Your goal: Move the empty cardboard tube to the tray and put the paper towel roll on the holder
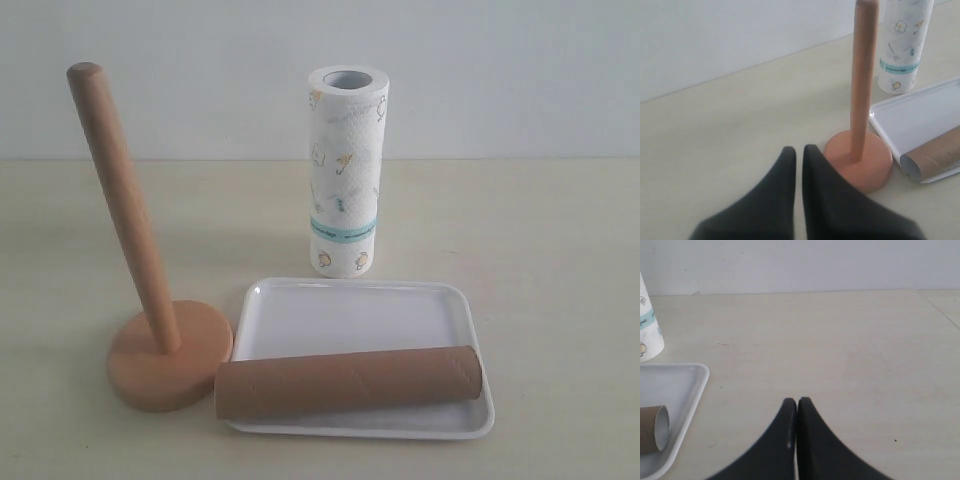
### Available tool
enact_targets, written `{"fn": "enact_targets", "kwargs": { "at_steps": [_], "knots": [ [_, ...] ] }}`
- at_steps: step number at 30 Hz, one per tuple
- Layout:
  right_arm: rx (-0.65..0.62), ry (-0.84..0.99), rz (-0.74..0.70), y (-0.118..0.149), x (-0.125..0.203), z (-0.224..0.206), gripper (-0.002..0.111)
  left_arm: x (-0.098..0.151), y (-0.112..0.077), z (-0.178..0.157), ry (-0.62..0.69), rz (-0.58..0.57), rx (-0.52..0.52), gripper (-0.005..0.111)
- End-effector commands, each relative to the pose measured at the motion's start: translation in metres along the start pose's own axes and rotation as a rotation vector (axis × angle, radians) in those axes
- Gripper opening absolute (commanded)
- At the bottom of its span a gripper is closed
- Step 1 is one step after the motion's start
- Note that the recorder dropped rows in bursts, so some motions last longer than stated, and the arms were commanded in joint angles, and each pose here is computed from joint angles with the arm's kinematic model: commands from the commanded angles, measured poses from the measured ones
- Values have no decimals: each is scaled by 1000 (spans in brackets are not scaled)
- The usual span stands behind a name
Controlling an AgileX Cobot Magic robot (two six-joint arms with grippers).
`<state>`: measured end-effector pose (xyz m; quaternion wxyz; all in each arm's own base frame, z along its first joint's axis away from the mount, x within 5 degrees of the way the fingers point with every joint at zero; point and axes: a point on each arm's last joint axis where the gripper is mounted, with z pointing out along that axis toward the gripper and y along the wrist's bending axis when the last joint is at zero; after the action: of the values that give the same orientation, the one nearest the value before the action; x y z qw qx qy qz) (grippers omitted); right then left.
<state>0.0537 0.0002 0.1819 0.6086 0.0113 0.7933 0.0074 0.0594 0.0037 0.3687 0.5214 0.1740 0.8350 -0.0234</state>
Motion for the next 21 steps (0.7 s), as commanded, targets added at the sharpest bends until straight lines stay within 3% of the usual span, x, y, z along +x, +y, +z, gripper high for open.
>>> {"fn": "enact_targets", "kwargs": {
  "at_steps": [1, 8, 12, 21],
  "knots": [
    [-1, -16, -5, 0, -1, 0, 0, 1, 3, -4, -36, -18, 4, 4],
    [-1, -16, -5, 0, -1, 0, 0, 4, 3, -4, -23, -38, -9, 4],
    [-1, -16, -5, 0, -1, 0, 0, 14, 5, 1, -17, -71, -100, 4],
    [-1, -16, -5, 0, -1, 0, 0, 58, -5, 25, -234, -214, -237, 4]
  ]
}}
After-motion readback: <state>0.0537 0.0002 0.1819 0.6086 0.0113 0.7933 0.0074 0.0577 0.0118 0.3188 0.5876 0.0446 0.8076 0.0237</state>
